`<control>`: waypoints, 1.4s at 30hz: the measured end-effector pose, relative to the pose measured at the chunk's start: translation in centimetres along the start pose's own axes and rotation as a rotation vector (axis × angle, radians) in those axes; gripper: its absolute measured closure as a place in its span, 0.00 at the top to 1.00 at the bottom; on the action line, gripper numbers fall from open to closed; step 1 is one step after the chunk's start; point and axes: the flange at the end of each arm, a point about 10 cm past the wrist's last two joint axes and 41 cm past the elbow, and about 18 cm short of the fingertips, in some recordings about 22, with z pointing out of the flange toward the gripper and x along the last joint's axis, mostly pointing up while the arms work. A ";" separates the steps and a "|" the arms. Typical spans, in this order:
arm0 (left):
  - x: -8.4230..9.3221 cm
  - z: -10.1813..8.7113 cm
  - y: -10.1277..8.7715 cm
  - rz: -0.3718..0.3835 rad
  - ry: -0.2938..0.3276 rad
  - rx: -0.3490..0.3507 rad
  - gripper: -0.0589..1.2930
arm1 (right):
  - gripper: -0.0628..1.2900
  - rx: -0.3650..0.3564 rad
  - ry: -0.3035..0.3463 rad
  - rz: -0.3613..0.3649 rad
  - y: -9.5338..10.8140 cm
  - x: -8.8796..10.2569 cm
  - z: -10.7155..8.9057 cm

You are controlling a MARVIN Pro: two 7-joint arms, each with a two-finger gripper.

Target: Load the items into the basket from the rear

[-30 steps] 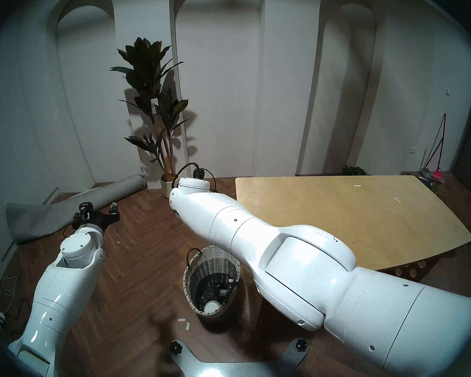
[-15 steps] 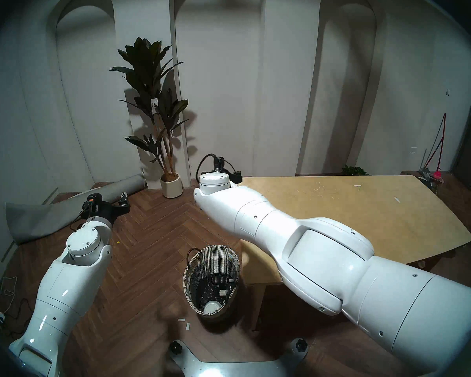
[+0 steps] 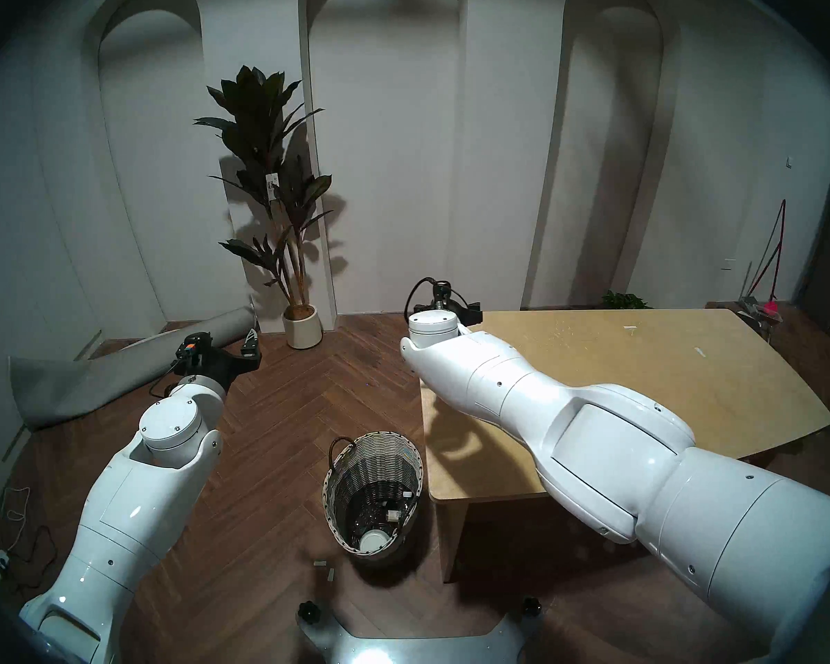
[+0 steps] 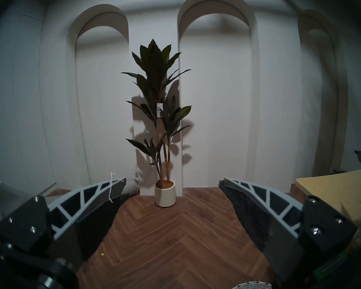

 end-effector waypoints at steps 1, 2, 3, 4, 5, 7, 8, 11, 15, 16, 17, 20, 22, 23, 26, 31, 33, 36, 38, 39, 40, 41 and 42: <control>0.1 0.0 0.3 -0.001 0.002 -0.007 0.96 | 0.97 -0.007 0.001 0.001 0.4 -0.1 0.2; 0.1 0.1 0.6 -0.002 0.004 -0.014 0.96 | 0.97 -0.014 0.002 0.001 0.9 -0.1 0.4; 0.2 0.1 1.0 -0.003 0.007 -0.024 0.96 | 0.97 -0.023 0.003 0.003 1.5 -0.2 0.7; 0.3 0.2 1.4 -0.004 0.010 -0.033 0.96 | 0.97 -0.032 0.004 0.004 2.1 -0.3 1.0; 0.4 0.2 1.7 -0.006 0.014 -0.042 0.96 | 0.97 -0.039 0.006 0.006 2.6 -0.4 1.2; 0.6 0.3 2.1 -0.007 0.017 -0.052 0.96 | 0.97 -0.044 0.007 0.009 3.1 -0.4 1.4; 0.7 0.3 2.4 -0.008 0.020 -0.059 0.96 | 0.97 -0.046 0.009 0.011 3.5 -0.5 1.6; 1.0 0.5 3.2 -0.010 0.029 -0.078 0.96 | 0.97 -0.049 0.016 0.020 4.4 -0.4 2.0; 1.4 0.7 4.2 -0.014 0.040 -0.103 0.96 | 0.97 -0.046 0.028 0.036 5.4 -0.1 2.4; 1.5 0.7 4.5 -0.015 0.042 -0.109 0.96 | 0.97 -0.045 0.032 0.040 5.7 0.0 2.5; 1.6 0.8 4.8 -0.016 0.045 -0.115 0.96 | 0.97 -0.044 0.037 0.045 6.0 0.2 2.6; 1.9 1.0 5.4 -0.018 0.053 -0.131 0.96 | 0.97 -0.044 0.049 0.058 6.8 0.6 2.9; 2.1 1.1 5.8 -0.019 0.058 -0.139 0.96 | 0.97 -0.044 0.057 0.065 7.3 0.8 3.1; 2.2 1.1 6.0 -0.019 0.061 -0.143 0.96 | 0.97 -0.044 0.060 0.069 7.5 0.9 3.2; 2.6 1.4 6.5 -0.020 0.070 -0.154 0.96 | 0.97 -0.042 0.073 0.080 8.2 1.3 3.4; 3.3 1.8 7.1 -0.022 0.085 -0.169 0.96 | 0.97 -0.032 0.096 0.099 9.4 2.0 3.7; 3.5 1.9 7.3 -0.023 0.089 -0.171 0.96 | 0.97 -0.025 0.102 0.106 9.6 2.2 3.8; 3.6 2.1 7.5 -0.023 0.092 -0.176 0.96 | 0.97 -0.005 0.113 0.118 9.8 2.6 3.8; 3.6 2.2 7.7 -0.023 0.093 -0.179 0.96 | 0.97 0.010 0.119 0.128 9.9 2.8 3.8; 3.6 2.3 7.7 -0.023 0.093 -0.180 0.96 | 0.97 0.019 0.121 0.134 10.0 2.9 3.8; 3.6 2.3 7.8 -0.024 0.093 -0.181 0.96 | 0.97 0.023 0.122 0.137 10.0 3.0 3.8; 3.6 2.3 7.8 -0.024 0.093 -0.181 0.96 | 0.97 0.030 0.124 0.142 10.1 3.1 3.8; 3.6 2.4 7.9 -0.024 0.093 -0.182 0.96 | 0.97 0.041 0.126 0.150 10.2 3.2 3.8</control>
